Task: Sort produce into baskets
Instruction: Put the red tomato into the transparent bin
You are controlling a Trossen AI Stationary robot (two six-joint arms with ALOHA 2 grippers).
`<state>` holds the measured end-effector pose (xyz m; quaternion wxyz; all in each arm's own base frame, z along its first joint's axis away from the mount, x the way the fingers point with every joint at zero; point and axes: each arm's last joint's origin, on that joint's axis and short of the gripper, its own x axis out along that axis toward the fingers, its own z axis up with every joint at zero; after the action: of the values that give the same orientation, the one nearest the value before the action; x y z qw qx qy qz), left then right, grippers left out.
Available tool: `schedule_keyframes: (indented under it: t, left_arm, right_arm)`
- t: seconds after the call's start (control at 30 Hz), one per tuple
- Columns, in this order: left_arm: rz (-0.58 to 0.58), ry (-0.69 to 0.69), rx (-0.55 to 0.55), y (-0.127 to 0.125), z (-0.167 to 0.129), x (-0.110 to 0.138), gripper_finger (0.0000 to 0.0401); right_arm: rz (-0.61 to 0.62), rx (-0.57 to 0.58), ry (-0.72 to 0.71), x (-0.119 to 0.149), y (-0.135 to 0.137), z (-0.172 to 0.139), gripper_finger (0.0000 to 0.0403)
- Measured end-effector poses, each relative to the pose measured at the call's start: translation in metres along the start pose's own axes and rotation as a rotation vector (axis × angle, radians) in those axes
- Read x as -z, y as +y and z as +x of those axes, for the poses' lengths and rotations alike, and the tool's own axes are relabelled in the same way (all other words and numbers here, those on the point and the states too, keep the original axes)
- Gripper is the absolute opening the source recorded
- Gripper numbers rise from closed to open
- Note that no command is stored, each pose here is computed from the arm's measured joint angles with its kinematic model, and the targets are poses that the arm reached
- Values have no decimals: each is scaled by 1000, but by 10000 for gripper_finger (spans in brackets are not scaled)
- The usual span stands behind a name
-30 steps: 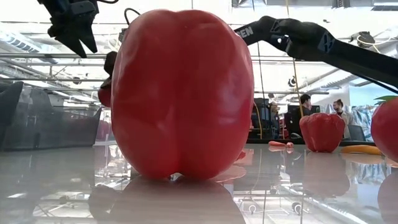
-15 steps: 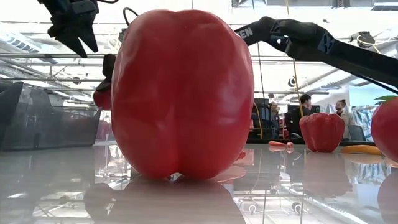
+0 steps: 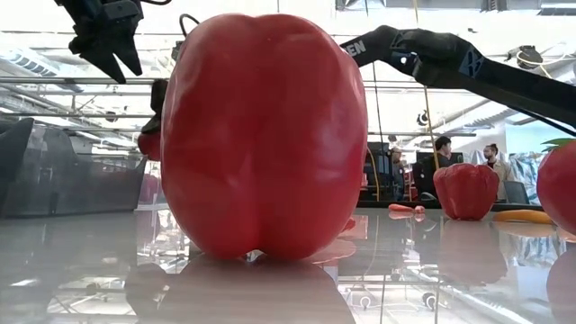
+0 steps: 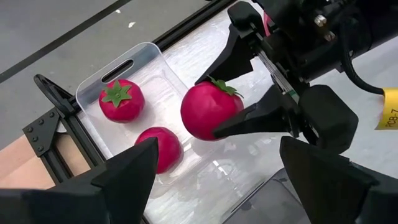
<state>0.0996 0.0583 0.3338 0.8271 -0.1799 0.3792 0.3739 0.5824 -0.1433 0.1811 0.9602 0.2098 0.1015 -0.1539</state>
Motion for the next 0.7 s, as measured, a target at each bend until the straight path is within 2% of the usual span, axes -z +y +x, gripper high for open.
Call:
schedule_keyframes:
  t: [0.27, 0.7]
  left_arm:
    - [0, 0, 0, 0, 0, 0, 341]
    - [2, 1, 0, 0, 0, 0, 341]
  right_arm:
    - [-22, -31, 4, 0, 1, 0, 361]
    - [-24, -41, 38, -1, 1, -2, 363]
